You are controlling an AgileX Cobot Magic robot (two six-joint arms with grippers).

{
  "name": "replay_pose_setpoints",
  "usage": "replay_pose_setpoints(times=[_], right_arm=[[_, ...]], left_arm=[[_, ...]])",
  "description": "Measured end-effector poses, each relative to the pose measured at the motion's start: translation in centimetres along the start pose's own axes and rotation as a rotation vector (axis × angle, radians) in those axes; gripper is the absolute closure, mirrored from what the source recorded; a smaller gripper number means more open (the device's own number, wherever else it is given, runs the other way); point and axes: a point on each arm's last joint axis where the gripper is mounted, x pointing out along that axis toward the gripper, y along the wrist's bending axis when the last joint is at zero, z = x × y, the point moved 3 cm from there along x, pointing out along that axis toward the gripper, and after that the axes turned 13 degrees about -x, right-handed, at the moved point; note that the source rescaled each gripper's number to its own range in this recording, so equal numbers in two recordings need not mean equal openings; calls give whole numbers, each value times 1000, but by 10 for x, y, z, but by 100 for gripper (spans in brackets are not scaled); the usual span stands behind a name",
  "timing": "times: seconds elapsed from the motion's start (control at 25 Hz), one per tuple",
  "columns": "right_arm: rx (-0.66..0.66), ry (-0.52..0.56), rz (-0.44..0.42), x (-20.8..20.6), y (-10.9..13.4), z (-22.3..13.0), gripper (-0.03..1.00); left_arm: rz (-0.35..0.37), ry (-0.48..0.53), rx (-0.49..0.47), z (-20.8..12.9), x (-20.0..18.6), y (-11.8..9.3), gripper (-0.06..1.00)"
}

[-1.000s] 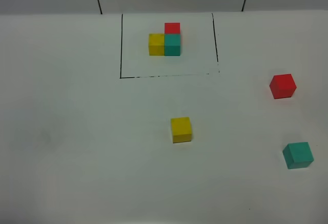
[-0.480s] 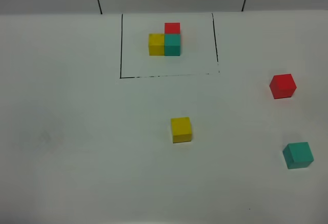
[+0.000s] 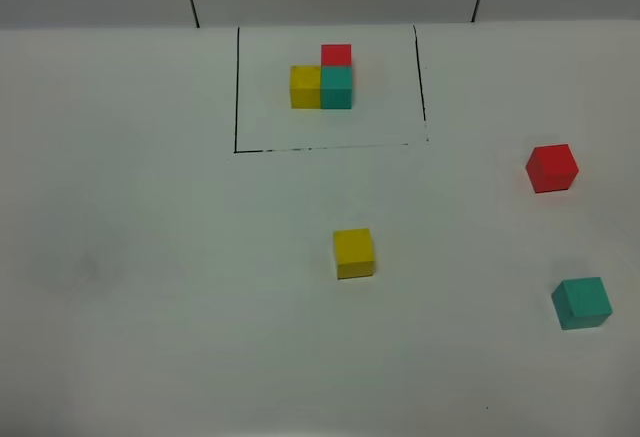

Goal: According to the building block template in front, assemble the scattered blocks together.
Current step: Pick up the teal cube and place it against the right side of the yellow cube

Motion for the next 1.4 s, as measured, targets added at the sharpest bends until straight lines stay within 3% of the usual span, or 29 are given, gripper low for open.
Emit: replay_pose_setpoints(times=[0.32,0.72,1.0,1.2,1.4], right_arm=[[-9,15,3,2,0,0,24],[19,409,76,62,-7,20,24],[25,539,79,105,-18,52,24],[-37,673,39,136,-30,44,21],[-55,735,43,169,-34,36,17]], left_arm=[[0,0,0,0,0,0,21],[1,0,0,0,0,0,21],[1,2,0,0,0,0,21],[2,3,0,0,0,0,21],[2,3,0,0,0,0,21]])
